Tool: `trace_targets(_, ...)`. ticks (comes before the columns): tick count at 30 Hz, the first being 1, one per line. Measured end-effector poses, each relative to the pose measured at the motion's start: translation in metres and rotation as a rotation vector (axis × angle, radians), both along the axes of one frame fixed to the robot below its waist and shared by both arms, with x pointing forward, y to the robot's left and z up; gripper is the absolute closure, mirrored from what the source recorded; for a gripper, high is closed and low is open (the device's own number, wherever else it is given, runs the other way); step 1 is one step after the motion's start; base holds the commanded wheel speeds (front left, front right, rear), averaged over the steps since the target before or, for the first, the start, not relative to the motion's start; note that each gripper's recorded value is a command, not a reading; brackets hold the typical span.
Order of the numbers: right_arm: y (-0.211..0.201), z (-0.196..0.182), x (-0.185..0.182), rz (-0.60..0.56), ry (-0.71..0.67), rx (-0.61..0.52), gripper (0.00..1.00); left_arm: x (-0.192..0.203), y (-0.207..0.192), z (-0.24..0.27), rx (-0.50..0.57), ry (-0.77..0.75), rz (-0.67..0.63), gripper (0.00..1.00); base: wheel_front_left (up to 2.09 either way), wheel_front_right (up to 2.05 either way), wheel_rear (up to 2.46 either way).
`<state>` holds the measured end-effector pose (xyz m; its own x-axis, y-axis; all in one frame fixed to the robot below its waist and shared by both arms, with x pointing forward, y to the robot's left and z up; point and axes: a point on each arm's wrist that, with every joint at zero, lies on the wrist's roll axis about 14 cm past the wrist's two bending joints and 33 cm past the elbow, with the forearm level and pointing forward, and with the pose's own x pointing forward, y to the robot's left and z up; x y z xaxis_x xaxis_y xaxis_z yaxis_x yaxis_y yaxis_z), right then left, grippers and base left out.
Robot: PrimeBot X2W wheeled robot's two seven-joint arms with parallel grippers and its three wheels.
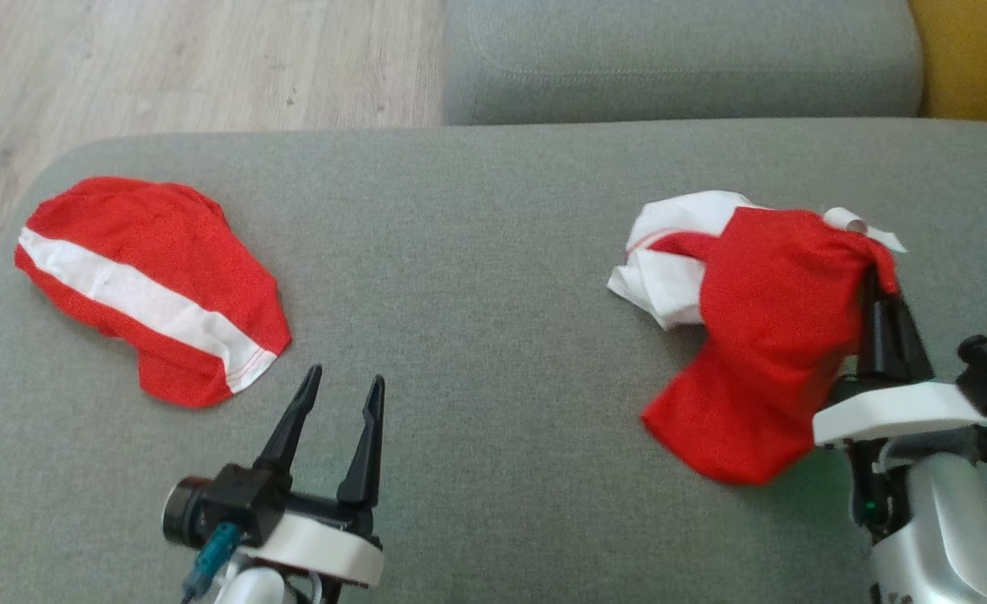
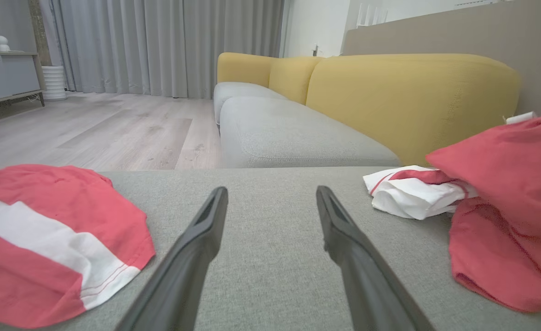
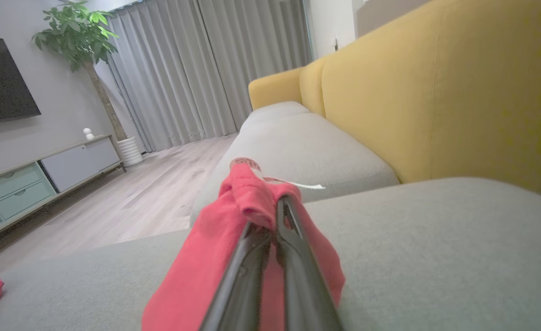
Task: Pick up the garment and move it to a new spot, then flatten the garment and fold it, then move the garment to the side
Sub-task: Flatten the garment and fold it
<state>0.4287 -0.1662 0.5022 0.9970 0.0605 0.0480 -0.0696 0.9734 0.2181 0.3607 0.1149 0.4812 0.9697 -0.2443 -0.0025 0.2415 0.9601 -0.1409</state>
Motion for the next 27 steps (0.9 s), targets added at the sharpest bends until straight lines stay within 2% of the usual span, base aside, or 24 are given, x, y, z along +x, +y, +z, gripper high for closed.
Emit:
trace_targets(7,-0.004,0.015,-0.001,-0.008,-0.04,-0.075,1.0,-0.011,0.002,-0.001,-0.004,0.003,0.01,0.0,0.0,0.0,0.0)
trace_targets(14,0.042,0.028,0.002,0.13,-0.082,-0.112,1.0,-0.013,0.006,0.001,-0.022,-0.001,0.026,0.0,0.0,0.0,0.0)
trace_targets(22,0.144,0.103,0.005,0.429,-0.275,-0.054,1.0,-0.012,0.007,0.001,-0.031,0.001,0.031,0.0,0.0,0.0,0.0)
trace_targets(27,0.166,0.149,0.012,0.495,-0.377,-0.023,1.0,-0.014,0.01,-0.001,-0.03,0.005,0.039,0.0,0.0,0.0,0.0)
